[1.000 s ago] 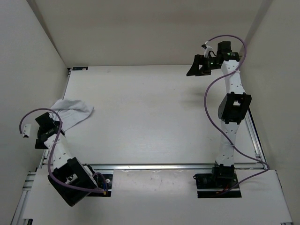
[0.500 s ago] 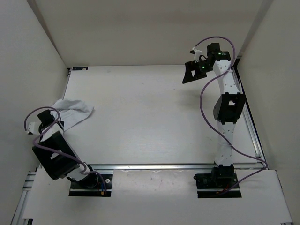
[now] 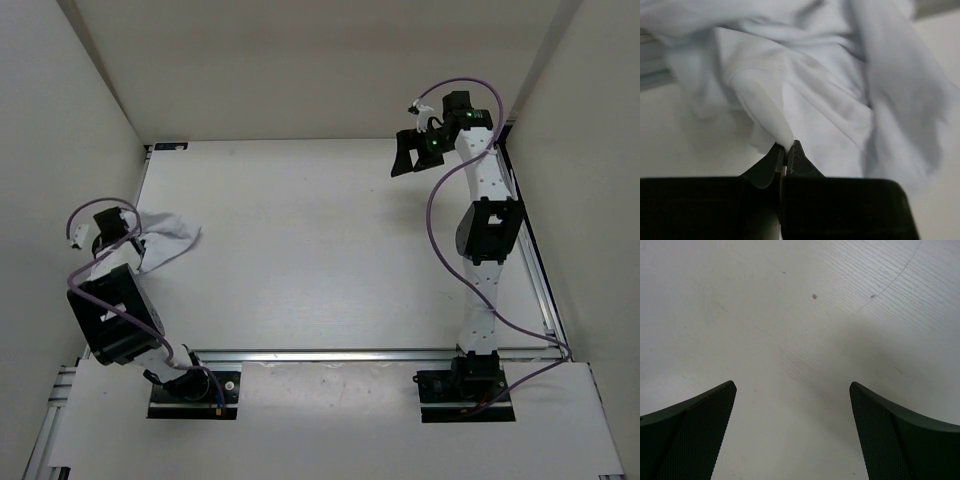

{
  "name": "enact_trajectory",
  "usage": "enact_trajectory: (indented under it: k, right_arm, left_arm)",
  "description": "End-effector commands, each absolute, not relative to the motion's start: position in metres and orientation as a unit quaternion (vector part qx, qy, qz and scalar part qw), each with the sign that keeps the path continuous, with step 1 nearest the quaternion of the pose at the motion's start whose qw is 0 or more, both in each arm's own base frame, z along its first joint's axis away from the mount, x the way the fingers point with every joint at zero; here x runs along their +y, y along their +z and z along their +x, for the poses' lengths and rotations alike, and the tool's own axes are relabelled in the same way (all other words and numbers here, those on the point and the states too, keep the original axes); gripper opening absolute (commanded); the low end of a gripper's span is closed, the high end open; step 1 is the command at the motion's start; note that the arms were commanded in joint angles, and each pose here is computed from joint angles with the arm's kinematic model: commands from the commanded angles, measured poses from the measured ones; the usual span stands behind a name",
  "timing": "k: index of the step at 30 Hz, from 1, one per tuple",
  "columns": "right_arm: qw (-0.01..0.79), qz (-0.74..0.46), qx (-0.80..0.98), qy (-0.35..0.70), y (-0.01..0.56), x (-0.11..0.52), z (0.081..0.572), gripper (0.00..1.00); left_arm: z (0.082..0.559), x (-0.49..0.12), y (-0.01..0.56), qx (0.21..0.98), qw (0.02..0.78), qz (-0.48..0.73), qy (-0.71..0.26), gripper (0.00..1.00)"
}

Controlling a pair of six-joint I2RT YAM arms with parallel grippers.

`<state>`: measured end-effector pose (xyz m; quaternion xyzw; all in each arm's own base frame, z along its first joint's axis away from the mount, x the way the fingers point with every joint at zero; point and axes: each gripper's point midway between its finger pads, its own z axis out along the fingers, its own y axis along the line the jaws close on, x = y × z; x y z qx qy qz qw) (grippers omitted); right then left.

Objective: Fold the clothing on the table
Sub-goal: Move the skirt to the center of the board

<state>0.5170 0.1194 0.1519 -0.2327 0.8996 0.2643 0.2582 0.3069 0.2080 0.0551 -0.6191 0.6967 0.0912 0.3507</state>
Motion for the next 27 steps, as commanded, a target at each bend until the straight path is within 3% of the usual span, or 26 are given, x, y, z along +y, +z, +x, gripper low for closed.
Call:
enact_trajectory:
  k: [1,5,11,14,17,21,27]
  right_arm:
    - [0.299,-0.225,0.887,0.271,0.188,0.126,0.524,0.99]
    - [0.297,-0.197,0.890,0.285,0.190,0.114,0.524,0.99]
    - [0.304,-0.172,0.892,0.287,0.192,0.087,0.528,0.99]
    - [0.304,-0.164,0.893,0.289,0.196,0.076,0.525,0.98]
    - [0.302,-0.164,0.890,0.300,0.193,0.076,0.524,0.98]
    - [0.286,-0.164,0.889,0.317,0.185,0.084,0.518,0.98]
    - [0.249,-0.185,0.891,0.332,0.166,0.108,0.508,0.99]
  left_arm:
    - [0.355,0.168,0.093,0.742,0.388,-0.544,0.047,0.00]
    - [0.394,0.100,0.088,0.785,0.359,-0.504,-0.042,0.00]
    - [0.470,-0.076,0.123,0.865,0.353,-0.322,-0.154,0.00]
    - [0.468,-0.187,0.130,0.894,0.309,-0.221,-0.236,0.00]
    - [0.425,-0.259,0.112,0.929,0.225,-0.128,-0.265,0.00]
    - [0.355,-0.267,0.084,0.960,0.147,-0.071,-0.229,0.00]
    - [0.297,-0.174,0.097,0.950,0.156,-0.149,-0.228,0.00]
